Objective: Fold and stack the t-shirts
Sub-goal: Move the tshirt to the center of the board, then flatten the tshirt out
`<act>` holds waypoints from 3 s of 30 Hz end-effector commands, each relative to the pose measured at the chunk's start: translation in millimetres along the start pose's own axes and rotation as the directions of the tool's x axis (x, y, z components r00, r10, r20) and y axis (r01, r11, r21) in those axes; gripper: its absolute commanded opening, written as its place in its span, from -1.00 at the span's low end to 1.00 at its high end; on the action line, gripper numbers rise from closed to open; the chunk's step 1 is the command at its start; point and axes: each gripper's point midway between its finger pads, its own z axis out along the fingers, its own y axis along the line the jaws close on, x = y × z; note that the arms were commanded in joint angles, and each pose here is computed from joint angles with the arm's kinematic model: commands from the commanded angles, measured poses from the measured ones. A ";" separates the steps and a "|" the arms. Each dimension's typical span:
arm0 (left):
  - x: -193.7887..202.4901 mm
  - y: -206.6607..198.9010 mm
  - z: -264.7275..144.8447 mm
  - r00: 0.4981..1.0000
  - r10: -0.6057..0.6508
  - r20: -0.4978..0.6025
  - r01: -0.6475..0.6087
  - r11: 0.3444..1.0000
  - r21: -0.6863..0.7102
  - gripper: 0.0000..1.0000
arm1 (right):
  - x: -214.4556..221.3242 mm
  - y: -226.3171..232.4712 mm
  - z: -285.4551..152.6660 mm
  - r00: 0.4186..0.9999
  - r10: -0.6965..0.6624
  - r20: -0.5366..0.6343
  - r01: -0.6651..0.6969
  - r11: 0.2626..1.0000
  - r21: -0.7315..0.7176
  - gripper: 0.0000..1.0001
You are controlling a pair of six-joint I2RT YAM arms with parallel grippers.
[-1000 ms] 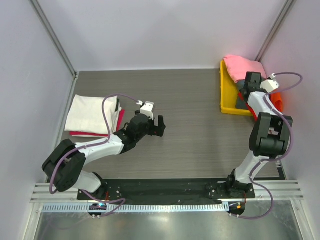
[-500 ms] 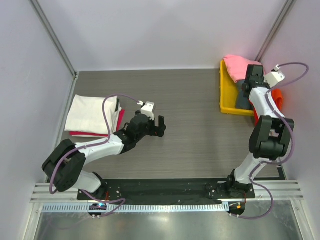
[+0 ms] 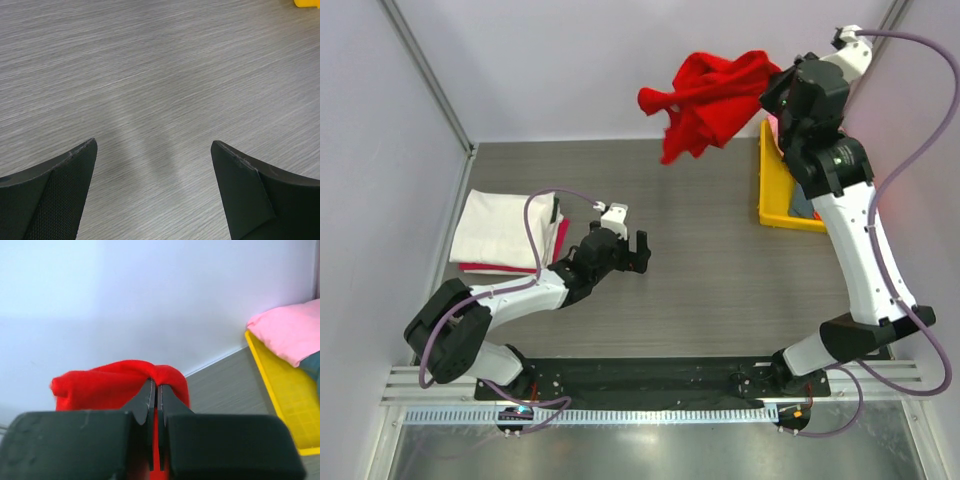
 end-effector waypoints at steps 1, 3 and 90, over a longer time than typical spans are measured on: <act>-35.3 -1.1 -3.8 0.994 -0.001 0.108 0.003 1.000 -0.027 0.91 | -33.7 -11.8 -26.3 0.999 -0.005 0.040 0.006 1.000 -0.008 -0.98; -37.3 6.3 -6.7 0.992 -0.001 0.124 0.009 0.998 -0.063 0.92 | -5.1 -25.2 -30.5 0.999 -0.025 -0.026 0.024 1.000 -0.004 -0.81; 64.9 21.5 -53.4 0.922 -0.363 -0.134 0.351 0.930 -0.109 -0.99 | 483.7 -8.7 -118.2 0.477 -0.644 -0.598 0.476 0.761 -0.440 -0.60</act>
